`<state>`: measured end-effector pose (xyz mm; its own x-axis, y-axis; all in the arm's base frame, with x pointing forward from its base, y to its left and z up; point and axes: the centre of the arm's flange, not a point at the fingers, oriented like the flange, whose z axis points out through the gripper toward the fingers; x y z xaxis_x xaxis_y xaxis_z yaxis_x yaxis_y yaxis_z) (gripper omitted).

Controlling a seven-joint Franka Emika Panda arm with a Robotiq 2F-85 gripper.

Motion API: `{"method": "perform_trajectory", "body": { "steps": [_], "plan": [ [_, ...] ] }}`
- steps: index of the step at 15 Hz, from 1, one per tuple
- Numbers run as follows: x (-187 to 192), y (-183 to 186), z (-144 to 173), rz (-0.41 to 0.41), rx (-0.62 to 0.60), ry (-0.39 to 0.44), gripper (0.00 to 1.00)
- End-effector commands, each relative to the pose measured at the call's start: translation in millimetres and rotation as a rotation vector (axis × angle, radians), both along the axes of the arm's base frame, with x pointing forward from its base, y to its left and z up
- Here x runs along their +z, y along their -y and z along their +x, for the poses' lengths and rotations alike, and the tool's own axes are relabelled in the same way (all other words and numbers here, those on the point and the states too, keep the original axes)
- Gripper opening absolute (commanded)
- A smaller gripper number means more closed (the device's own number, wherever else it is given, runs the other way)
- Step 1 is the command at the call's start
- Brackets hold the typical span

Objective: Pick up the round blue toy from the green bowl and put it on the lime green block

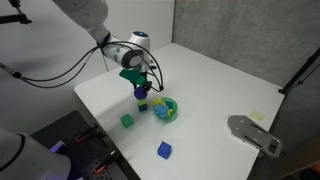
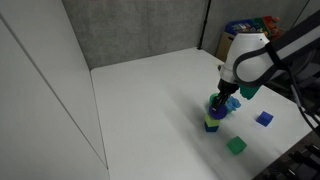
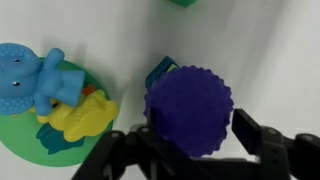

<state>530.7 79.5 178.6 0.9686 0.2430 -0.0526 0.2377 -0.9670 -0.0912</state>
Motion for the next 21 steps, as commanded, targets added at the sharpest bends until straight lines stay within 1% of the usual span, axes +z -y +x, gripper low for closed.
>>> {"method": "perform_trajectory", "body": {
  "steps": [1, 6, 12, 15, 18, 21],
  "plan": [
    [6, 3, 2, 0.011, 0.018, 0.022, 1.0],
    [18, 8, 3, 0.013, 0.012, 0.024, 1.0],
    [59, 24, 13, 0.021, -0.025, 0.067, 1.0],
    [84, 41, 20, 0.006, -0.073, 0.088, 1.0],
    [106, 64, 27, -0.023, -0.138, 0.08, 1.0],
    [130, 91, 25, -0.049, -0.206, 0.07, 1.0]
  ]
}}
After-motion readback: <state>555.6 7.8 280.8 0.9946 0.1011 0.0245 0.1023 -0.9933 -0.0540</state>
